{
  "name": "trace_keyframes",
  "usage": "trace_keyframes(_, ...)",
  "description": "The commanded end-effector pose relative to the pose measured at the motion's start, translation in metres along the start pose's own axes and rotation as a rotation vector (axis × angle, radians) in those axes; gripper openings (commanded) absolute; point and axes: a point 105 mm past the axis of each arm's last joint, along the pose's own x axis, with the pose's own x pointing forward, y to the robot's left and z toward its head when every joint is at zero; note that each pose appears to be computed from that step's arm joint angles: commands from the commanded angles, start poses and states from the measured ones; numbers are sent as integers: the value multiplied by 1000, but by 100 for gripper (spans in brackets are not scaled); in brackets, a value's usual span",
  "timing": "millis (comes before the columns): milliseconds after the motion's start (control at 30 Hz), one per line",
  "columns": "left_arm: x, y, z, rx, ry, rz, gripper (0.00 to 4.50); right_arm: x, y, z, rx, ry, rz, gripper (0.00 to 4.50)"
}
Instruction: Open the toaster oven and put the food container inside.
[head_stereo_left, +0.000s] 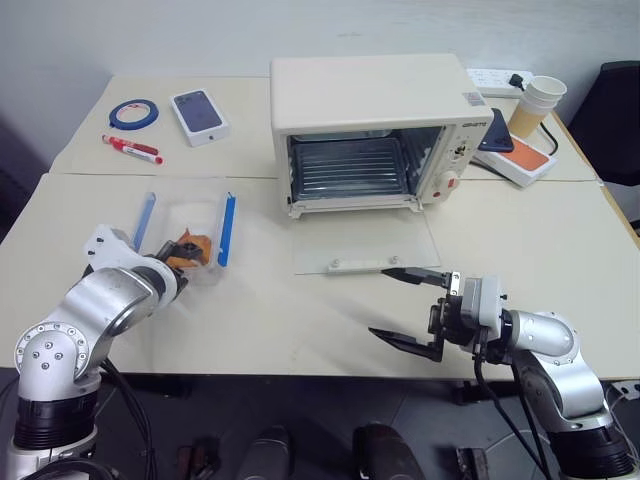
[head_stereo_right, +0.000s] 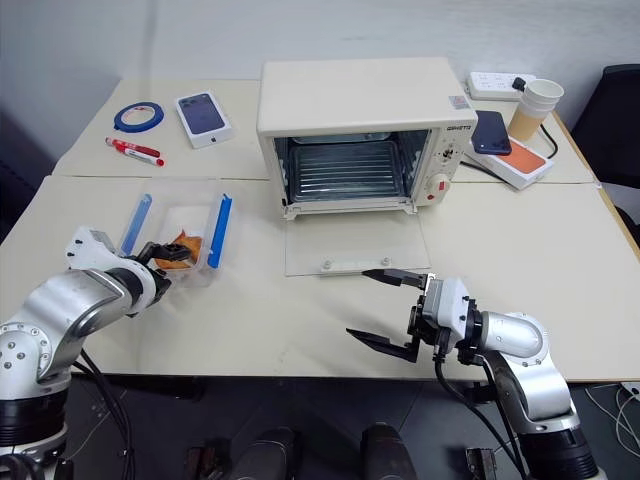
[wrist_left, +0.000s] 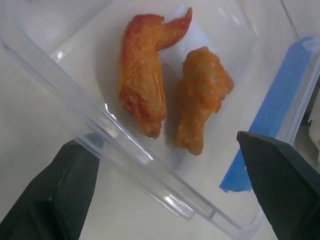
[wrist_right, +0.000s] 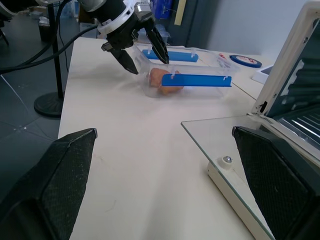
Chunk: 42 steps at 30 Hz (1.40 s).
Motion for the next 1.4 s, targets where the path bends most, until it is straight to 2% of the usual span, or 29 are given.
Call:
trace_keyframes(33,0,6,6,29,-6,29,385,1,1,12,-30,-26,-8,450)
trace_keyframes(367,4,30,26,41,-15,86,145,3,-1,11,-21,-28,-23,450)
trace_keyframes(533,4,39,44,85,-33,104,145,3,-2,10,-17,-29,-24,450)
trace_keyframes(633,5,42,51,194,-24,109,145,4,-2,10,-18,-30,-23,450)
trace_keyframes(800,3,48,62,251,-35,109,60,1,-2,10,-16,-22,-26,450)
trace_keyframes(867,2,44,72,204,-74,56,16,0,-1,9,-16,-17,-28,450)
trace_keyframes(900,0,43,74,183,-69,11,12,-1,-1,9,-17,-15,-31,450)
trace_keyframes(1033,-11,48,80,283,-14,-101,12,-5,-3,8,-18,-5,-39,450)
trace_keyframes(1133,-24,49,81,474,86,-142,12,-8,-4,7,-16,7,-38,450)
trace_keyframes(1233,-32,22,78,622,123,-225,12,-16,-8,6,-18,33,-59,450)
trace_keyframes(1400,-23,-25,59,732,139,-315,12,-32,-15,6,-34,80,-116,450)
